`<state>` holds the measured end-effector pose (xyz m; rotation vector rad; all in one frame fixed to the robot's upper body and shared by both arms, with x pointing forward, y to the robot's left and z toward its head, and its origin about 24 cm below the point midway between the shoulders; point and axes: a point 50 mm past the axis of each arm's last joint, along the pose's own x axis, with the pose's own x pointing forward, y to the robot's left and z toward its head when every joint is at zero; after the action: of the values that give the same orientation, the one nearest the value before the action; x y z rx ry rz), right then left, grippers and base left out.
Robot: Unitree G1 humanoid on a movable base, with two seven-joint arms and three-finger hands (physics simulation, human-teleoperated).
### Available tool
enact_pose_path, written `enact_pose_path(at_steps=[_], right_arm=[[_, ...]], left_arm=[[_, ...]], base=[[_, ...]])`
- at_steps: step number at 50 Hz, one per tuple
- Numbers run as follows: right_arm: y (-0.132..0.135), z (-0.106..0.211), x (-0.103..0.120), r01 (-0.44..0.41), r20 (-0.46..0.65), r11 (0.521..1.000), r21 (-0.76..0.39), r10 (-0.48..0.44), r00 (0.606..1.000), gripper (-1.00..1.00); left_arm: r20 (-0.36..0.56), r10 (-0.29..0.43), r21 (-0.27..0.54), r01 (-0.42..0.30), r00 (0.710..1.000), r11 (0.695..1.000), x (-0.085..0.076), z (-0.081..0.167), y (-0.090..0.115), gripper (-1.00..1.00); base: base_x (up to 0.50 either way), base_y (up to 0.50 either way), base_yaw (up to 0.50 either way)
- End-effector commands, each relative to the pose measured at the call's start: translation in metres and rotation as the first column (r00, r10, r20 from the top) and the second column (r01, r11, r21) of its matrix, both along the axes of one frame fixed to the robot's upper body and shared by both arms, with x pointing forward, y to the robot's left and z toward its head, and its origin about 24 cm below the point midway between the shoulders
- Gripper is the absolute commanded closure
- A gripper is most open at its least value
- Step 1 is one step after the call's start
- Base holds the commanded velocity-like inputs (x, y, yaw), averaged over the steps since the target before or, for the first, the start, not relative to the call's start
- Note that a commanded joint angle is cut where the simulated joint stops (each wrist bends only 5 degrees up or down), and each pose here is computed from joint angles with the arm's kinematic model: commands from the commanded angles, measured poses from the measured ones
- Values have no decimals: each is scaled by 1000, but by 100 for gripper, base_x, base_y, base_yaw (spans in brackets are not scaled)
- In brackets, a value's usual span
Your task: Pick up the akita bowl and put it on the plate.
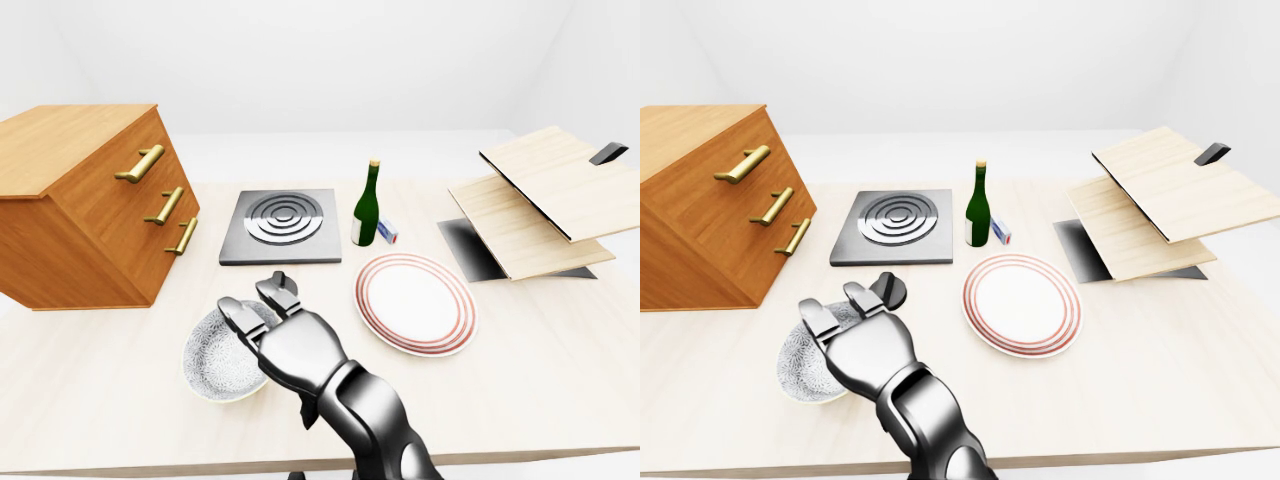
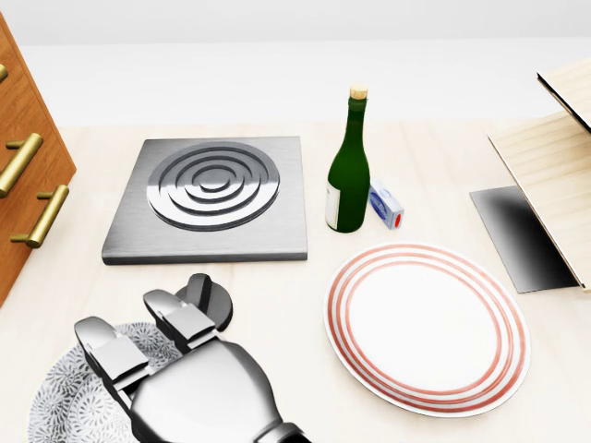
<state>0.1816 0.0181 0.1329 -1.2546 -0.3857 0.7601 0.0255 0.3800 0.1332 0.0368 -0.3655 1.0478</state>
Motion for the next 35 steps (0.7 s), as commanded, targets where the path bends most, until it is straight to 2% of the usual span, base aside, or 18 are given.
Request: enact_pose_path(at_steps=[1, 35], right_arm=[[10, 5, -3, -13, 17, 1000, 4, 13, 1000, -100], [27, -2, -5, -51, -8, 998, -34, 50, 999, -100]], left_arm=[[1, -1, 0, 1, 1000, 1000, 0, 0, 0, -100], [0, -8, 1, 8, 1000, 1000, 0, 0, 0, -100]], base=[[0, 0, 0], [0, 0, 0]])
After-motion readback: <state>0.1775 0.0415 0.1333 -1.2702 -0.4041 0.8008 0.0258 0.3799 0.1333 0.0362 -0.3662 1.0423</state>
